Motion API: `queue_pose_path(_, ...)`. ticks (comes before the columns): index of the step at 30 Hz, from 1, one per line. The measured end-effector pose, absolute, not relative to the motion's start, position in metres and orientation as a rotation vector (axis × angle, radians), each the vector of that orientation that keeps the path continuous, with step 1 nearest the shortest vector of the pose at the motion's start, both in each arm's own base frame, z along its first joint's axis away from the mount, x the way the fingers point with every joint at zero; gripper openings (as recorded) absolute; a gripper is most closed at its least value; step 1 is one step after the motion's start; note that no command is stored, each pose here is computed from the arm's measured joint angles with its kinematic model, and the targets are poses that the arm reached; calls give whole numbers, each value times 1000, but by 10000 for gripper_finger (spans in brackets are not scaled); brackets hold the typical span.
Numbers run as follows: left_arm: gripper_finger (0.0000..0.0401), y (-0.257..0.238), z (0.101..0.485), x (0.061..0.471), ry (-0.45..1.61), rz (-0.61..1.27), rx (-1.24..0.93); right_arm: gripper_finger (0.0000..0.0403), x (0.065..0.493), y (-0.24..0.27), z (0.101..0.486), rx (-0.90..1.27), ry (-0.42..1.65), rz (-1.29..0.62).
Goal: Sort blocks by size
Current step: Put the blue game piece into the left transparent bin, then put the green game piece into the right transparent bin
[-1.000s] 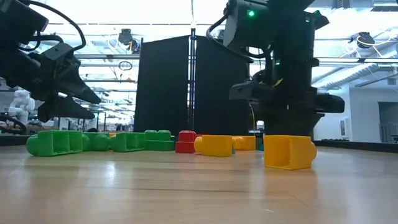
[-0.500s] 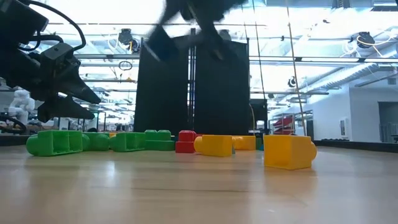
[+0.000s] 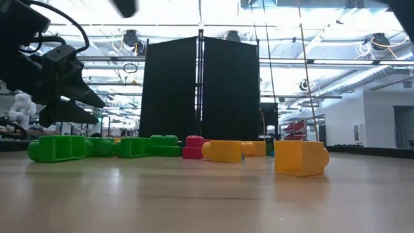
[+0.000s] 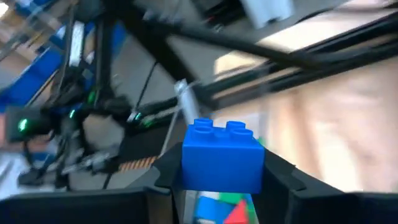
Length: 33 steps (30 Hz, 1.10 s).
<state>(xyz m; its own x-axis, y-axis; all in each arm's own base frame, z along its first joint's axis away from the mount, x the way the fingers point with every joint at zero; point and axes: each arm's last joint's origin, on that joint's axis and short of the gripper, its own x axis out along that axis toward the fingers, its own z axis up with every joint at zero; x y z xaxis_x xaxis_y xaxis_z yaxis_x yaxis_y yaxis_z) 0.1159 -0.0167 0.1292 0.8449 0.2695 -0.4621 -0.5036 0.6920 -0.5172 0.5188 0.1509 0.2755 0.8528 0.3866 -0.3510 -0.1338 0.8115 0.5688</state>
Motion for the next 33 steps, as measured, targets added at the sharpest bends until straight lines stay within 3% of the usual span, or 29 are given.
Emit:
queue_pose_path(7, 255, -17, 129, 116, 368, 443, -679, 117, 555, 175, 229, 632, 475, 526)
queue_pose_path(14, 255, -17, 129, 116, 367, 443, -680, 117, 552, 189, 199, 629, 604, 545)
queue_pose_path(16, 255, -17, 129, 116, 367, 443, -680, 133, 553, 189, 199, 608, 595, 548)
queue_pose_path(20, 255, -17, 130, 116, 358, 439, -685, 230, 553, 188, 199, 586, 586, 548)
queue_pose_path(23, 255, -17, 130, 117, 354, 437, -687, 279, 553, 184, 197, 584, 607, 536)
queue_pose_path(28, 255, -17, 130, 117, 360, 425, -692, 287, 553, 170, 204, 602, 640, 500)
queue_pose_path(33, 255, -18, 130, 117, 376, 399, -701, 263, 543, 130, 255, 592, 619, 313)
